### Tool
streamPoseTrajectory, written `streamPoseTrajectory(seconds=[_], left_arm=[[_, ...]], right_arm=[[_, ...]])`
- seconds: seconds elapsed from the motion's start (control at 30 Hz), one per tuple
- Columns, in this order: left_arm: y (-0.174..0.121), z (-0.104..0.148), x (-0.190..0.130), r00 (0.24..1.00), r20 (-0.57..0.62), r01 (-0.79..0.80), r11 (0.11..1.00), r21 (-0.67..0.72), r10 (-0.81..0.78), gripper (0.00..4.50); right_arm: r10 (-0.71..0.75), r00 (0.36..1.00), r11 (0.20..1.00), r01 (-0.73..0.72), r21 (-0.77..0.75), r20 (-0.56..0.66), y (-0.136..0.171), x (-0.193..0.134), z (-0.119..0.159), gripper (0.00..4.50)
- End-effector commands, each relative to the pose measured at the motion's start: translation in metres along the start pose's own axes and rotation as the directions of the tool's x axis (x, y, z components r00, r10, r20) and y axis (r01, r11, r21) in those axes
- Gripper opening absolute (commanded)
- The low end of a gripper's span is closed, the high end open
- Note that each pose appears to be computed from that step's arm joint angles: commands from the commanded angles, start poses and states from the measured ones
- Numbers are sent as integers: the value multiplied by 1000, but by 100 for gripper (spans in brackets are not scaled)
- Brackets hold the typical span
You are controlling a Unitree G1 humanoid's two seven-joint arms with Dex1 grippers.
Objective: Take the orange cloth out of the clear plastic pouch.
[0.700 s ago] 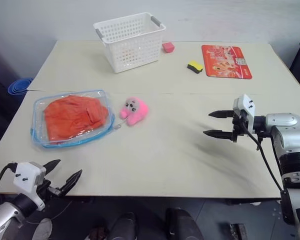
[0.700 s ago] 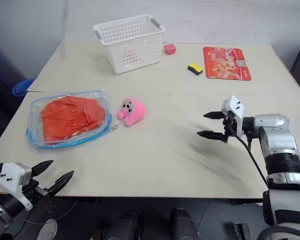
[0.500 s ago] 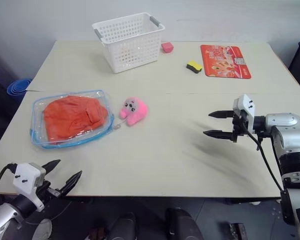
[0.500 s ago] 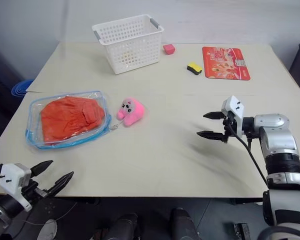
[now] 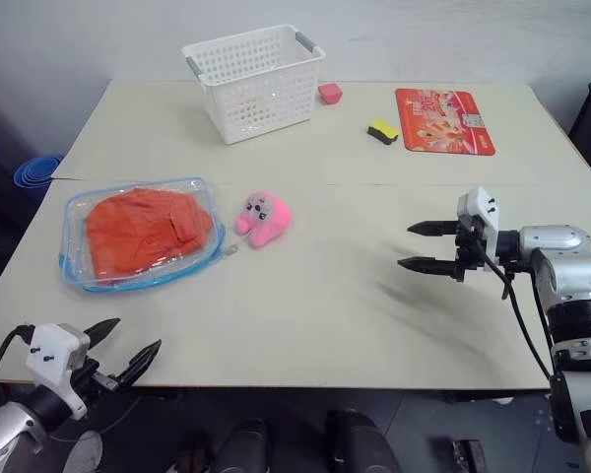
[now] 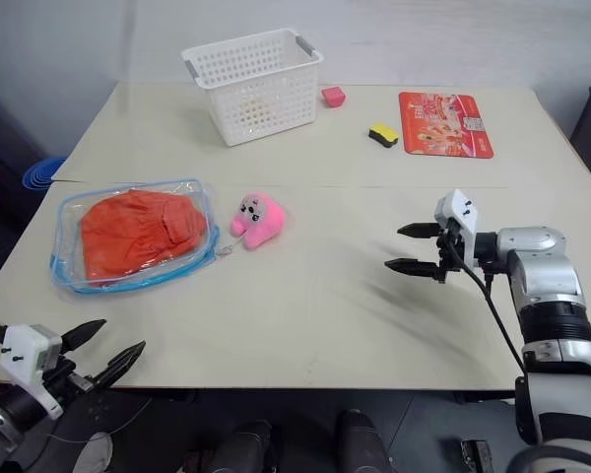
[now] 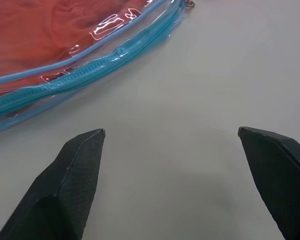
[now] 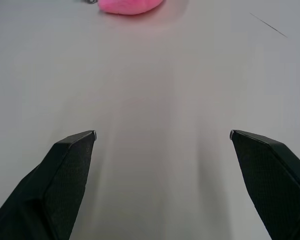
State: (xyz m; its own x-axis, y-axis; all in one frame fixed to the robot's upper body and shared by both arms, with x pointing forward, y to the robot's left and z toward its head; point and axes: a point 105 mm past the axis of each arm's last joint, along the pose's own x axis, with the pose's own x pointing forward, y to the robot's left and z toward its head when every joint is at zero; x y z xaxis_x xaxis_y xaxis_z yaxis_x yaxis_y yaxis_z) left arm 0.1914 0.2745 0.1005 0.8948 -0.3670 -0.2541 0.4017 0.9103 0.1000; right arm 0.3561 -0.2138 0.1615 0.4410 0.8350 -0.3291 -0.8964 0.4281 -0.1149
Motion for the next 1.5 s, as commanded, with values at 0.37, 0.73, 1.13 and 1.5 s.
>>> streamPoseTrajectory(seconds=[0.37,0.73,1.13,1.5], left_arm=[[23,3,-7,992,-101,-55,968,245,82,449],[116,51,-39,917,-188,-159,755,636,352,449],[124,64,21,935,-209,-4,598,802,287,449],[105,46,49,954,-245,92,610,787,172,243]], right_arm=[[18,999,997,-15,-74,34,4,-4,23,450],[353,923,935,-354,-22,151,73,0,71,450],[387,885,918,-397,-13,259,93,7,100,450],[364,891,927,-376,-8,272,98,5,99,450]])
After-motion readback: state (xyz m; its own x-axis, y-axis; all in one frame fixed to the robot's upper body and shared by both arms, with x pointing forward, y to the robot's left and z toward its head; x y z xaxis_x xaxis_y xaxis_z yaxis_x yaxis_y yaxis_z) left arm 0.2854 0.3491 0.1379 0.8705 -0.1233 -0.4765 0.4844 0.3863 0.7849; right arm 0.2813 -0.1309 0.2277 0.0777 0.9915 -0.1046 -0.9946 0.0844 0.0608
